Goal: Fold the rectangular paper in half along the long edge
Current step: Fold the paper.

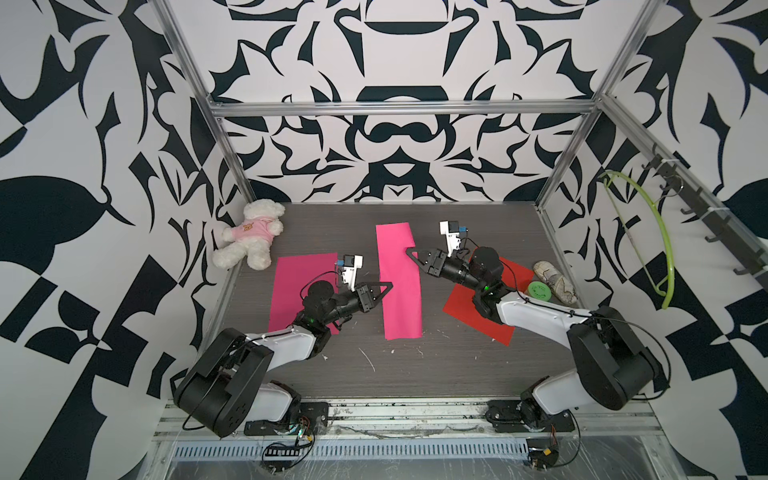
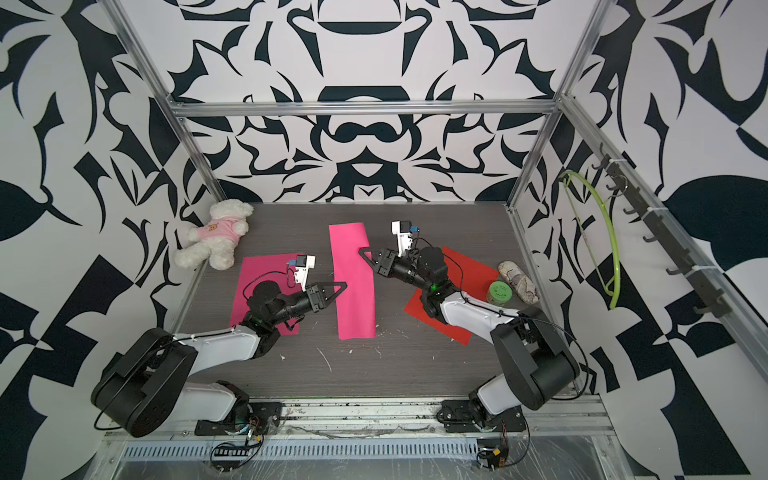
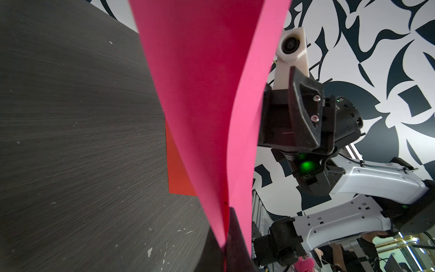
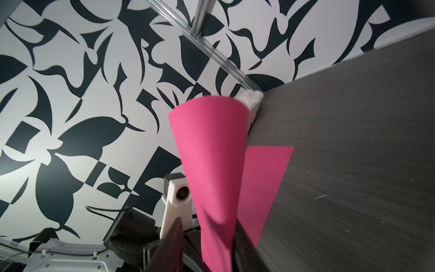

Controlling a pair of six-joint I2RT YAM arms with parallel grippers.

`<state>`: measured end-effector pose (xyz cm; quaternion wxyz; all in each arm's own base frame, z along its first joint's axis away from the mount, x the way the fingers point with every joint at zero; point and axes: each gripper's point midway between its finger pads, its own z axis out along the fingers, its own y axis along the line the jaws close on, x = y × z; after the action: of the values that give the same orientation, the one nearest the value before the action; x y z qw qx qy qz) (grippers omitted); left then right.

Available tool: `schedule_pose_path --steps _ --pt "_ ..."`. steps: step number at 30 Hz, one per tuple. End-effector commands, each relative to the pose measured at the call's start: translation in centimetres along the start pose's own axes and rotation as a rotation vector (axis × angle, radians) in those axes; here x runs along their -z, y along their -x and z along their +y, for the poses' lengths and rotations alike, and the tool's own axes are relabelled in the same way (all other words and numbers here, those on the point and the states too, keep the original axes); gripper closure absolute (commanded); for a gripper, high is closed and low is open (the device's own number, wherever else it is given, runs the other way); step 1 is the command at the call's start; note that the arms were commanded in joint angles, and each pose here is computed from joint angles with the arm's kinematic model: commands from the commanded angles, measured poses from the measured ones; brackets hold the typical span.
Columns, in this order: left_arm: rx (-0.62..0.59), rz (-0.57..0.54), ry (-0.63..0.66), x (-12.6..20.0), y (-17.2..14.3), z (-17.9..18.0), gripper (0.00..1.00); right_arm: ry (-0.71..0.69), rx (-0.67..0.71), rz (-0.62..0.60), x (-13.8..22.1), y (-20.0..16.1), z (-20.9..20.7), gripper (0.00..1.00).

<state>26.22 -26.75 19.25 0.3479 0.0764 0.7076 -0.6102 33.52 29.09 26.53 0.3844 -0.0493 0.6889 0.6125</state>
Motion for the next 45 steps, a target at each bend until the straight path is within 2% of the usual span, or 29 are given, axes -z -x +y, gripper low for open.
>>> schedule_pose_path --steps 1,3,4,6,7,9,11,12,13,15,17,19,21,23,24,25,27,28,30,32,33,35,36,38,40,42,43,44,45 --pt "-0.028 -0.009 -0.031 -0.3 0.6 -0.7 1.0 0.061 0.074 -0.097 -0.1 3.4 2.9 1.0" --pt "-0.026 -0.01 -0.036 -0.4 0.7 -0.7 1.0 0.057 0.075 -0.11 -0.1 4.0 3.0 0.95" --pt "-0.024 -0.008 -0.04 -0.4 0.7 -0.8 1.0 0.052 0.075 -0.119 -0.1 4.3 2.9 0.76" --pt "-0.023 -0.006 -0.045 -0.5 0.7 -0.8 1.0 0.057 0.08 -0.123 -0.2 4.6 3.2 0.62" --pt "-0.02 -0.004 -0.046 -0.5 0.6 -0.8 1.0 0.066 0.085 -0.12 -0.3 4.7 3.4 0.64" --pt "-0.02 -0.005 -0.047 -0.5 0.6 -0.8 1.0 0.082 0.09 -0.121 -0.5 5.0 3.7 1.0" --pt "-0.02 -0.004 -0.048 -0.4 0.6 -0.9 1.0 0.086 0.093 -0.128 -0.6 5.3 3.9 1.0" --pt "-0.021 -0.005 -0.047 -0.4 0.6 -0.9 1.0 0.086 0.094 -0.133 -0.6 5.5 3.9 0.91" --pt "-0.022 -0.005 -0.047 -0.4 0.6 -0.9 1.0 0.081 0.094 -0.142 -0.6 5.7 3.8 0.72" --pt "-0.019 -0.004 -0.046 -0.4 0.5 -0.8 1.0 0.081 0.098 -0.148 -0.6 6.0 3.9 0.63" --pt "-0.02 -0.002 -0.043 -0.4 0.5 -0.7 1.0 0.096 0.107 -0.146 -0.7 6.2 4.3 1.0" --pt "-0.019 -0.001 -0.043 -0.4 0.4 -0.7 1.0 0.102 0.112 -0.15 -0.8 6.5 4.5 1.0" --pt "-0.017 0.003 -0.044 -0.4 0.4 -0.7 1.0 0.091 0.111 -0.161 -0.9 6.8 4.4 0.72" --pt "-0.019 0.004 -0.048 -0.5 0.4 -0.7 1.0 0.092 0.117 -0.161 -1.0 6.9 4.5 0.62" --pt "-0.019 0.006 -0.049 -0.5 0.3 -0.7 1.0 0.098 0.12 -0.156 -1.1 6.9 4.7 0.68" --pt "-0.019 0.007 -0.049 -0.5 0.3 -0.7 1.0 0.104 0.122 -0.151 -1.1 7.0 4.8 0.93" --pt "-0.02 0.01 -0.051 -0.5 0.3 -0.7 1.0 0.102 0.121 -0.15 -1.3 7.0 4.7 1.0" --pt "-0.02 0.009 -0.051 -0.5 0.3 -0.7 1.0 0.1 0.121 -0.154 -1.3 7.1 4.7 0.97" --pt "-0.021 0.01 -0.053 -0.5 0.3 -0.8 1.0 0.093 0.119 -0.164 -1.3 7.3 4.6 0.68" --pt "-0.019 0.013 -0.051 -0.4 0.2 -0.7 1.0 0.091 0.12 -0.169 -1.3 7.5 4.5 0.59" --pt "-0.02 0.013 -0.053 -0.4 0.2 -0.7 1.0 0.094 0.121 -0.167 -1.4 7.5 4.6 0.6" --pt "-0.024 0.013 -0.056 -0.4 0.2 -0.8 1.0 0.101 0.125 -0.163 -1.5 7.6 4.8 0.98" --pt "-0.023 0.014 -0.055 -0.4 0.1 -0.8 1.0 0.103 0.127 -0.164 -1.6 7.6 4.9 1.0" --pt "-0.023 0.015 -0.054 -0.4 0.1 -0.7 1.0 0.099 0.124 -0.172 -1.6 7.9 4.8 0.95" --pt "-0.025 0.014 -0.052 -0.4 0.1 -0.7 1.0 0.087 0.121 -0.188 -1.5 8.1 4.6 0.65" --pt "-0.024 0.015 -0.052 -0.3 0.0 -0.7 1.0 0.086 0.123 -0.193 -1.5 8.2 4.7 0.6" --pt "-0.024 0.015 -0.05 -0.3 0.0 -0.6 1.0 0.087 0.122 -0.193 -1.6 8.2 4.7 0.76" --pt "-0.025 0.013 -0.051 -0.3 0.0 -0.6 1.0 0.088 0.12 -0.191 -1.6 8.3 4.7 1.0" --pt "-0.025 0.014 -0.051 -0.3 0.0 -0.6 1.0 0.089 0.121 -0.191 -1.6 8.2 4.7 1.0"
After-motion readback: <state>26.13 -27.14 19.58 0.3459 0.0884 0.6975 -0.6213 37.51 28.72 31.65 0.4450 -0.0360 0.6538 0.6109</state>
